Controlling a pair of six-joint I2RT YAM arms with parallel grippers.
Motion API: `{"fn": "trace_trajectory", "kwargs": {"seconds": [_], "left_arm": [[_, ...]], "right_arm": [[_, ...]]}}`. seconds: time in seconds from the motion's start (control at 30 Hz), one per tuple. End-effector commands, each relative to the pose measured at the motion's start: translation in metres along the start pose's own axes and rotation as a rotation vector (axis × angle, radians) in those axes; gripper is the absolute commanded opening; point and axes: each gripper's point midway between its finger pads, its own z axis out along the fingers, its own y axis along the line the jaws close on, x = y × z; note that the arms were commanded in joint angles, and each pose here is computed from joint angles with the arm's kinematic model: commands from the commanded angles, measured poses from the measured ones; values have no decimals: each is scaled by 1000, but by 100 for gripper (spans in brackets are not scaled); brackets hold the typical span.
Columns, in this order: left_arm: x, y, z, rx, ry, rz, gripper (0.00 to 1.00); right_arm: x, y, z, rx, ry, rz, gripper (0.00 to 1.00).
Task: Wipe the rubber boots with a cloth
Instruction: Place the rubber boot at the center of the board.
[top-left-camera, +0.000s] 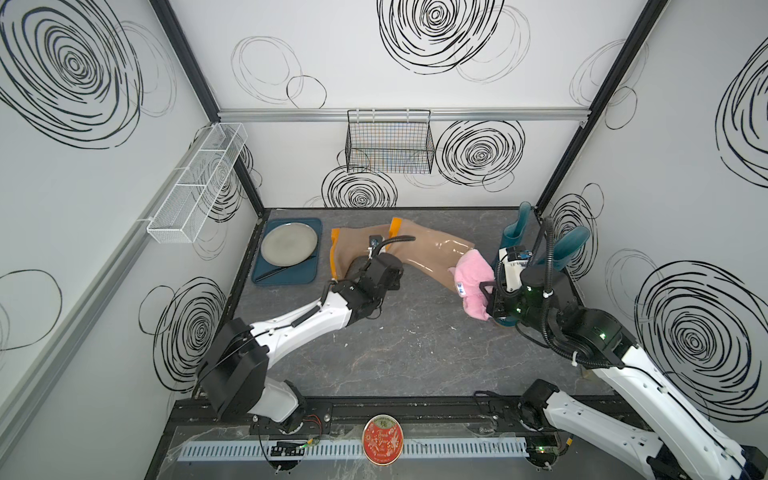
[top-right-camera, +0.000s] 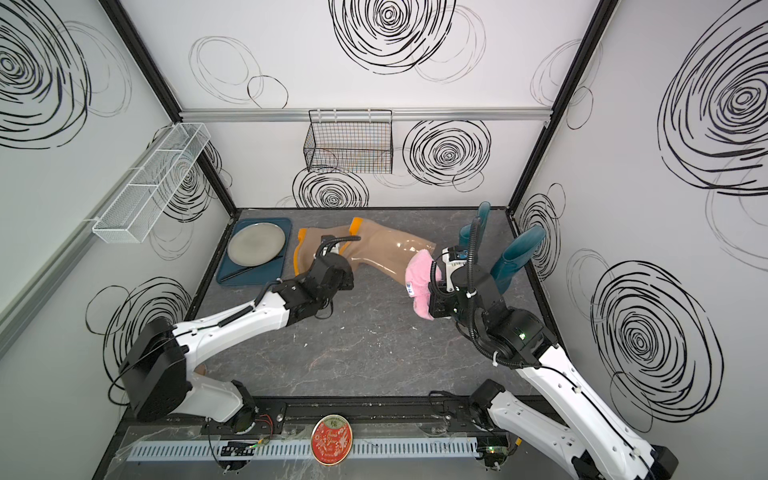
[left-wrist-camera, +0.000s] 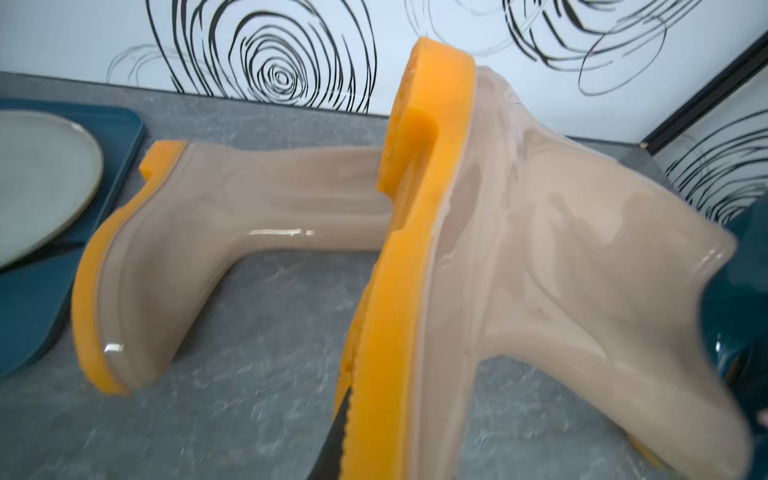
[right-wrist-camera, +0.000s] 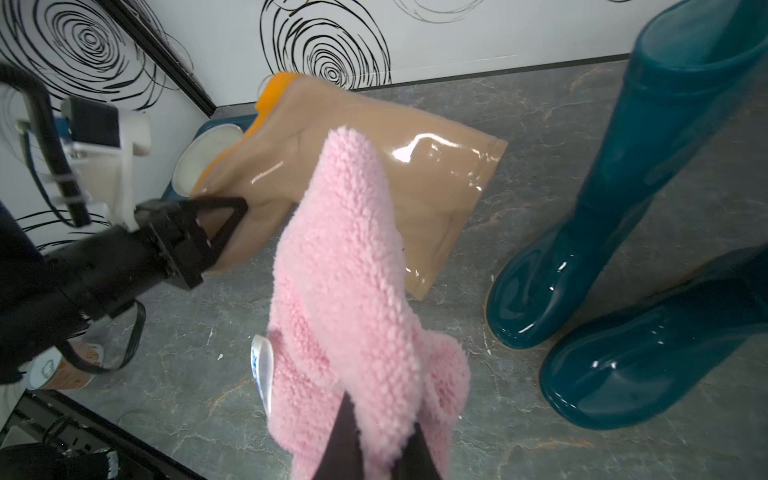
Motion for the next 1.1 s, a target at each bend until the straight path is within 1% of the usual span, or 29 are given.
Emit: {"fn": "trace_trajectory", "kwargs": {"seconds": [0.0, 0.1, 0.17, 0.2, 0.27, 0.33, 0.37, 0.4, 0.47, 0.57, 0.63, 0.67, 0.7, 0.73, 0.8, 0.87, 0.97, 1.03, 1.07], "left_arm": [[53, 9, -13, 6, 55, -26, 0], [101, 22, -28, 0, 106, -6, 0], [129, 31, -34, 6, 136, -17, 0], [141, 36, -37, 8, 146, -28, 0], [156, 43, -41, 25, 154, -55, 0], [163, 49, -43, 21, 153, -77, 0], [164, 50, -43, 30, 148, -79, 4], [164, 50, -44, 38, 143, -80, 4], [166, 47, -44, 59, 139, -81, 4], [172, 46, -43, 73, 149, -73, 3], [177, 48, -42, 71, 160, -57, 2], [180, 50, -41, 64, 166, -51, 1], [182, 51, -40, 60, 171, -44, 1], [184, 51, -40, 58, 176, -39, 1], [187, 53, -41, 56, 181, -32, 1], [191, 57, -40, 48, 185, -28, 1], [195, 60, -41, 41, 197, -17, 1], [196, 63, -41, 31, 202, -11, 1], [196, 64, -41, 26, 200, -11, 1]], "right_arm": [[4, 22, 23, -109, 19, 31, 0], [16, 45, 52, -210, 50, 90, 0], [33, 70, 76, -275, 96, 84, 0], [43, 83, 91, -291, 117, 70, 0], [65, 107, 119, -315, 167, 59, 0], [80, 118, 146, -341, 246, 134, 0], [86, 117, 162, -334, 291, 181, 0], [90, 118, 178, -343, 322, 205, 0], [97, 122, 203, -358, 336, 209, 0], [106, 114, 240, -343, 370, 255, 0], [112, 96, 261, -258, 374, 266, 0], [116, 80, 271, -177, 371, 264, 0], [120, 59, 278, -86, 373, 283, 0], [122, 42, 281, -32, 377, 303, 0], [116, 7, 284, 47, 358, 348, 0], [103, -11, 283, 82, 341, 341, 0], [80, -13, 283, 120, 338, 241, 0], [69, 3, 279, 93, 338, 192, 0], [66, 18, 274, 51, 326, 163, 0]]}}
